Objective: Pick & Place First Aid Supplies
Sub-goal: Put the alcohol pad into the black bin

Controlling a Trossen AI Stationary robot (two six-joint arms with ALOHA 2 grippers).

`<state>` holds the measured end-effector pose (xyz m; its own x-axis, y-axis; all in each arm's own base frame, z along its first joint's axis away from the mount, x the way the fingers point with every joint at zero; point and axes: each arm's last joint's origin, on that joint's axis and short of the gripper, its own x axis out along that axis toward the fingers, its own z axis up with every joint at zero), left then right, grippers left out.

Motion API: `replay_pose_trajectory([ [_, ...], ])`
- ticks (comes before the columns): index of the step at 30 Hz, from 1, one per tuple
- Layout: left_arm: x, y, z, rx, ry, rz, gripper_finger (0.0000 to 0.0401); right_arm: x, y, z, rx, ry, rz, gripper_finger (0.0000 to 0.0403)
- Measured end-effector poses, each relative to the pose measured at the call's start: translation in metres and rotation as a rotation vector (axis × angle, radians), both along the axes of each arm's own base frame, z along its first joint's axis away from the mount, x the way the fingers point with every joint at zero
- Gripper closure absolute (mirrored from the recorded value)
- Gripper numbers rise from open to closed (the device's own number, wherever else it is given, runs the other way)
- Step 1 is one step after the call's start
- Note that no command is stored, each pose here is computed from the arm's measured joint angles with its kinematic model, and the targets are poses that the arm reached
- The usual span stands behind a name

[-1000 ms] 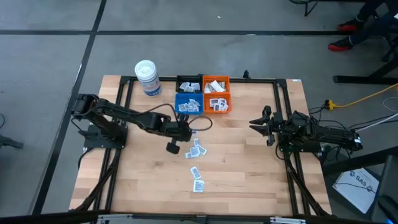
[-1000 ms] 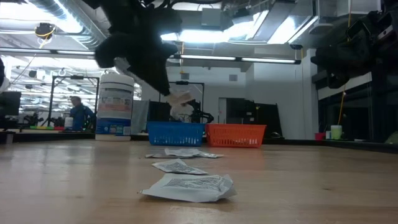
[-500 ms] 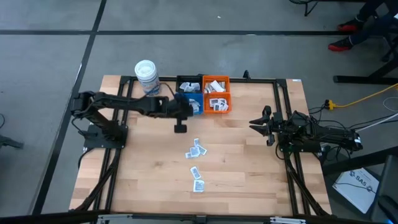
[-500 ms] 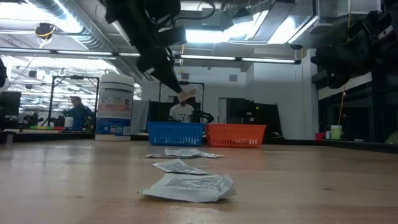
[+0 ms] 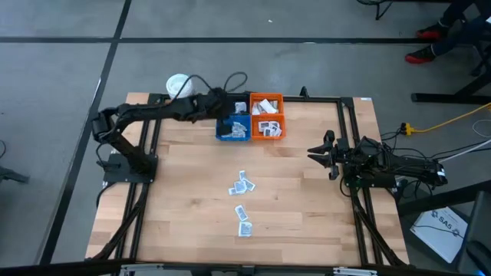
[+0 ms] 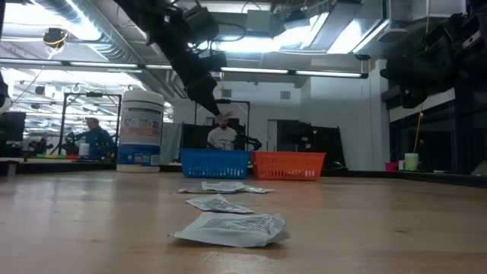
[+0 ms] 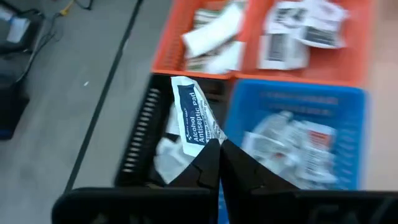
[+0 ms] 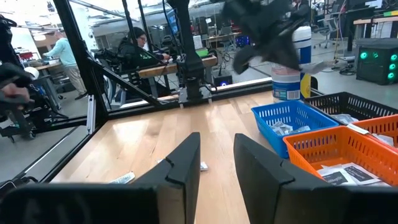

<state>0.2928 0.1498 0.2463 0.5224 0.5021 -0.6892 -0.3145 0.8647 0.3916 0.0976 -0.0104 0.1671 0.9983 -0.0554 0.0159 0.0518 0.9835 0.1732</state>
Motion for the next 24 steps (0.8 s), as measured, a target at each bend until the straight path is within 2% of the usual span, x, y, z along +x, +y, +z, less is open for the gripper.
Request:
replay_pose_trajectory([
  [9,0.009,0.058,0.017,0.033,-0.04,0.115,0.0399,0.0,0.0,0.0,0.0,0.0,0.0,0.0303],
  [15,0.011,0.088,0.018,0.044,-0.04,0.173,0.0399,0.0,0.0,0.0,0.0,0.0,0.0,0.0303],
  [24,0.007,0.108,-0.004,-0.023,0.024,0.198,0.0399,0.0,0.0,0.0,0.0,0.0,0.0,0.0303],
])
